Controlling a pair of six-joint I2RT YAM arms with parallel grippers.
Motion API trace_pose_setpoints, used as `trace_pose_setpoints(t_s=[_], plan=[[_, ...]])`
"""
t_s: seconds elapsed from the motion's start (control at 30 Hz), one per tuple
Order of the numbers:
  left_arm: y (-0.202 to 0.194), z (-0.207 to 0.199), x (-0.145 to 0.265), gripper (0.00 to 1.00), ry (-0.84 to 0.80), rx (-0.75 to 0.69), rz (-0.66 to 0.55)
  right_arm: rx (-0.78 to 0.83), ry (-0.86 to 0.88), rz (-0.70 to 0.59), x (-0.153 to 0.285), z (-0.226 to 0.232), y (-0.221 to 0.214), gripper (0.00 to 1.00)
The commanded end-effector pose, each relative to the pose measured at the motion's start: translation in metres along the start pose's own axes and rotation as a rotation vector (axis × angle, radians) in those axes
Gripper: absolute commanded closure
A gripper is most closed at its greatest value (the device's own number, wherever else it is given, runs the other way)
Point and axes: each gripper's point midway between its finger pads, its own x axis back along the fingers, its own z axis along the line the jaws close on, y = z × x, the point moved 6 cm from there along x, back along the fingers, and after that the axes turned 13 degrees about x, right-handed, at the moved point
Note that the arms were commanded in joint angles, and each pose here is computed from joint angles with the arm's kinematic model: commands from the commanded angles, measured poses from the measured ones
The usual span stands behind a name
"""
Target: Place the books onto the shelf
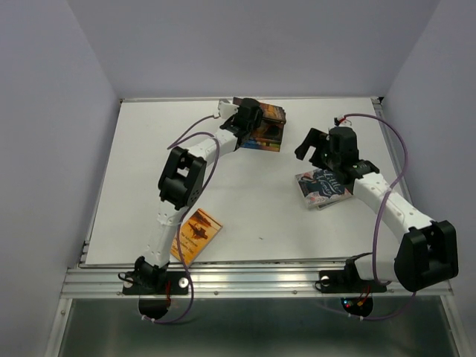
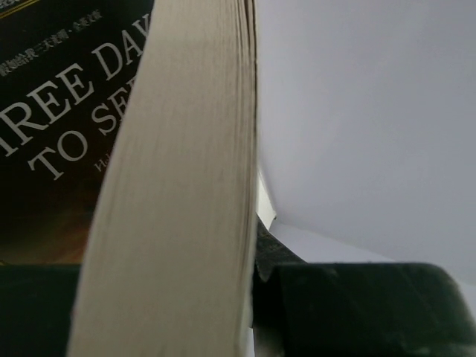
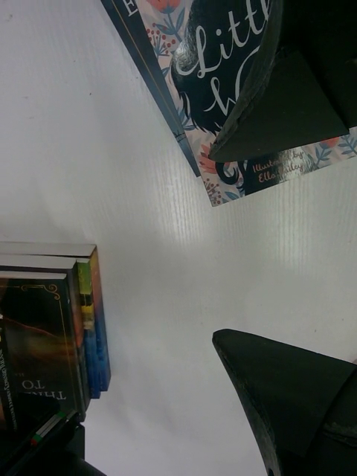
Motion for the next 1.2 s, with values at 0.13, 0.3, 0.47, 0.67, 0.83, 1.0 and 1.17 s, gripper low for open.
trace_pose_setpoints(t_s=[0.13, 0.3, 0.47, 0.67, 0.83, 1.0, 1.17], plan=[[-0.004, -0.04, 0.016, 0.57, -0.077, 0.001, -0.027, -0.007, -0.024, -0.029, 0.006, -0.007, 0.001, 0.0], [-0.001, -0.035, 0.024, 0.26, -0.029, -0.024, -0.025, -0.011, -0.028, -0.022, 0.008, -0.009, -0.003, 0.0], [0.0, -0.037, 0.033, 0.18, -0.002, -0.05, -0.016, -0.024, -0.03, -0.023, 0.009, -0.009, -0.005, 0.0], [-0.007, -0.028, 0.043, 0.17, 0.074, -0.075, 0.062, -0.027, -0.014, -0.007, 0.008, -0.008, -0.009, 0.0], [0.003, -0.028, 0.055, 0.15, 0.114, -0.094, 0.016, -0.033, 0.008, 0.01, 0.008, -0.005, -0.012, 0.0], [0.015, -0.035, 0.066, 0.11, 0.14, -0.103, -0.029, -0.045, 0.019, 0.021, 0.008, -0.007, -0.015, 0.0], [0.017, -0.035, 0.074, 0.11, 0.176, -0.145, -0.003, -0.048, 0.024, 0.028, 0.008, -0.006, -0.017, 0.0]])
